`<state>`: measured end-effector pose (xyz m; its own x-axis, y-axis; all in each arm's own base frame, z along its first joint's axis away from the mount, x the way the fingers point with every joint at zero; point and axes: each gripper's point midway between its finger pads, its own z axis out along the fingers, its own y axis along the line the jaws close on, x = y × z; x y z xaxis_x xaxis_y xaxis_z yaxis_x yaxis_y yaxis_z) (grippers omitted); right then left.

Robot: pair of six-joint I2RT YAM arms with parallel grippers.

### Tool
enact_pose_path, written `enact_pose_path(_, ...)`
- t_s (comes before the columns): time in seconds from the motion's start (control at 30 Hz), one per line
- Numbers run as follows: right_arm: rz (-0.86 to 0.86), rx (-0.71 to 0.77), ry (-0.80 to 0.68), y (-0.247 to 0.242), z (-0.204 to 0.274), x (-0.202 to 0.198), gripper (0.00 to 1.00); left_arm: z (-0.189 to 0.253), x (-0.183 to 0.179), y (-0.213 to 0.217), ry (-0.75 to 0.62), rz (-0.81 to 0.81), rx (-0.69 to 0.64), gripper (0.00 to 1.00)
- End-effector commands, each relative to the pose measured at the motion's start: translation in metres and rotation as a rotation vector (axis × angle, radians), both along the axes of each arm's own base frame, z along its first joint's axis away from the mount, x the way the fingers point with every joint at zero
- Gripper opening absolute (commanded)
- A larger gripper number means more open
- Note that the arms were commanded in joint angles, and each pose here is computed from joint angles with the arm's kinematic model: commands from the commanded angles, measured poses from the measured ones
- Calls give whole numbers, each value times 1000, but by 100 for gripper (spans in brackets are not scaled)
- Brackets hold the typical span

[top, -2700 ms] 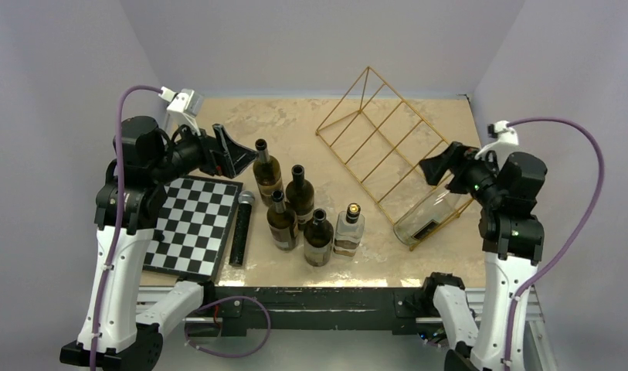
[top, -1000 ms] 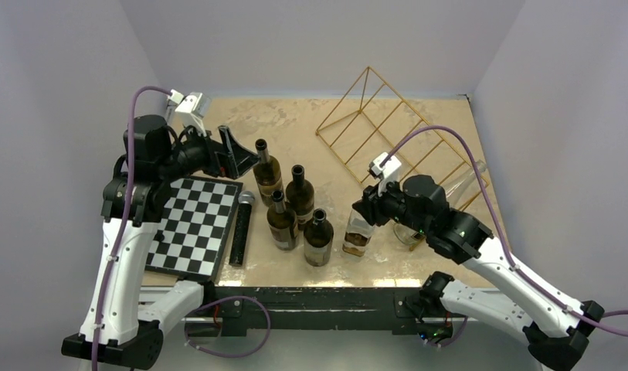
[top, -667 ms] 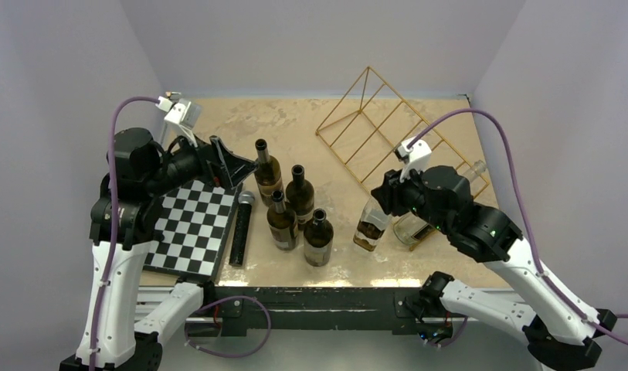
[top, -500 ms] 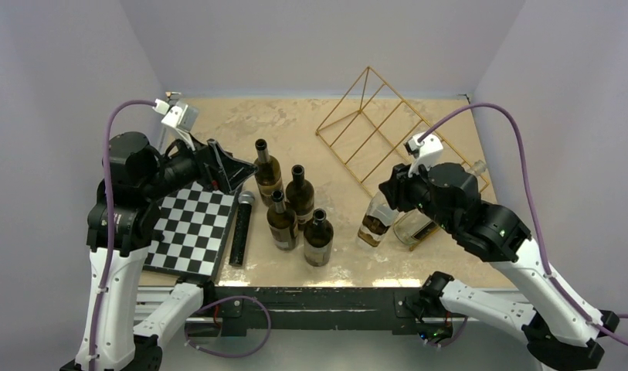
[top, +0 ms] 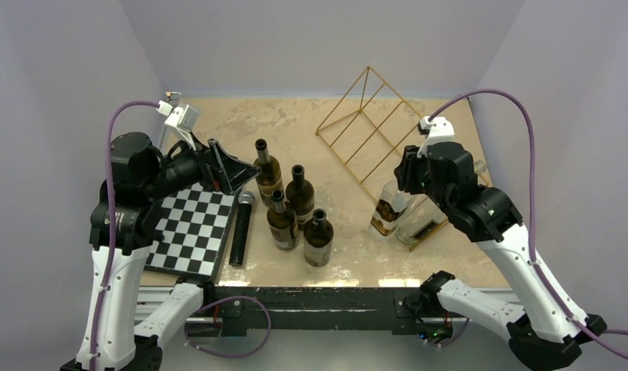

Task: Put the wine bottle on the wine rack

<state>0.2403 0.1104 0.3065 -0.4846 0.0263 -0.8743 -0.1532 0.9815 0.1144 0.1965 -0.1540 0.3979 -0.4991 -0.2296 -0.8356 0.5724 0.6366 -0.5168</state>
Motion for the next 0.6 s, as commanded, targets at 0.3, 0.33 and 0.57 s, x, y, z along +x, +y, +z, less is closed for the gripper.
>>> enact_pose_path(0.3,-22,202,-179,11,52,51,0,-5,-7,-5,23,-27,-30,99)
enact_pose_path(0.33,-28,199,-181,9,53,55,0,-5,-7,-5,22,-26,-30,99)
enact_pose_path(0.57,-72,193,-178,-2,48,73,0,-6,-7,-5,19,-30,-28,99)
